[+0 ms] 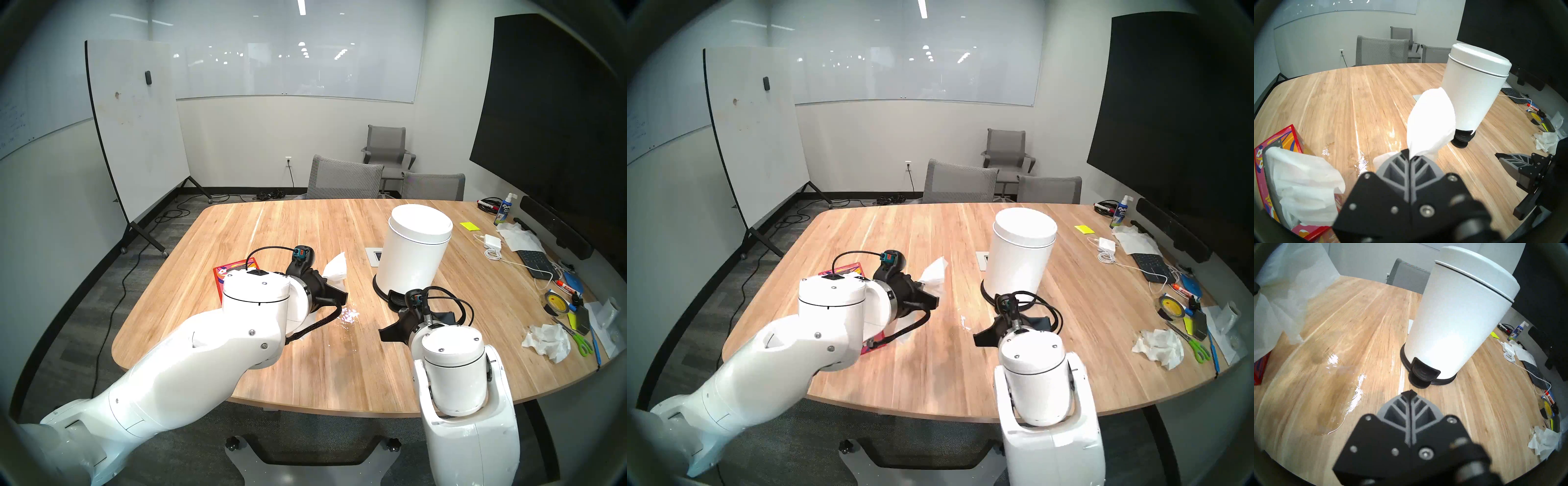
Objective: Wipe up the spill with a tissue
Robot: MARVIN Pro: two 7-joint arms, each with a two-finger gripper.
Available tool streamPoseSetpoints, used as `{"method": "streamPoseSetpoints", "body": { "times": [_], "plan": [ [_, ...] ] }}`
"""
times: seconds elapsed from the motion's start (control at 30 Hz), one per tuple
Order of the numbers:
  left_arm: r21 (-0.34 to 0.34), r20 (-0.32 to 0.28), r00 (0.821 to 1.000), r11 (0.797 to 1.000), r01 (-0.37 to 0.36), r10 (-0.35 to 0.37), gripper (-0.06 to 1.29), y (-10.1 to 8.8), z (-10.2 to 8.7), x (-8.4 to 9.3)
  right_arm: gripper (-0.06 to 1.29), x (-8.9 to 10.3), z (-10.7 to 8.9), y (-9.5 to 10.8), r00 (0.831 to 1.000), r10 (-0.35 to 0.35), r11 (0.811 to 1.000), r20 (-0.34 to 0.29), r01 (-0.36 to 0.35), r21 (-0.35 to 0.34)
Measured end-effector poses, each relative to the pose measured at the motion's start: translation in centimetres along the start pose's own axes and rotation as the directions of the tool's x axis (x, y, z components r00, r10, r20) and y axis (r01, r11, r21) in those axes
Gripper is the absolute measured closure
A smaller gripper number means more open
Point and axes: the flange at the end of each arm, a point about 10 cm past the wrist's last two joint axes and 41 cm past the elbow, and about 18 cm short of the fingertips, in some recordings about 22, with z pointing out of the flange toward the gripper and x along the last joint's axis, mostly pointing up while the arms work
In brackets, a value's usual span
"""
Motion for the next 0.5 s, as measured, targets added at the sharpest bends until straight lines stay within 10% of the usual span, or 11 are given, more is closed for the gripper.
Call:
{"method": "streamPoseSetpoints", "body": {
  "times": [0.5],
  "plan": [
    [-0.002,0.002,1.000,1.000,0.002,-0.002,1.25,0.0,0.0,0.0,1.25,-1.2,0.9,2.2,1.000,0.014,1.000,0.010,-0.014,-0.024]
  ]
}}
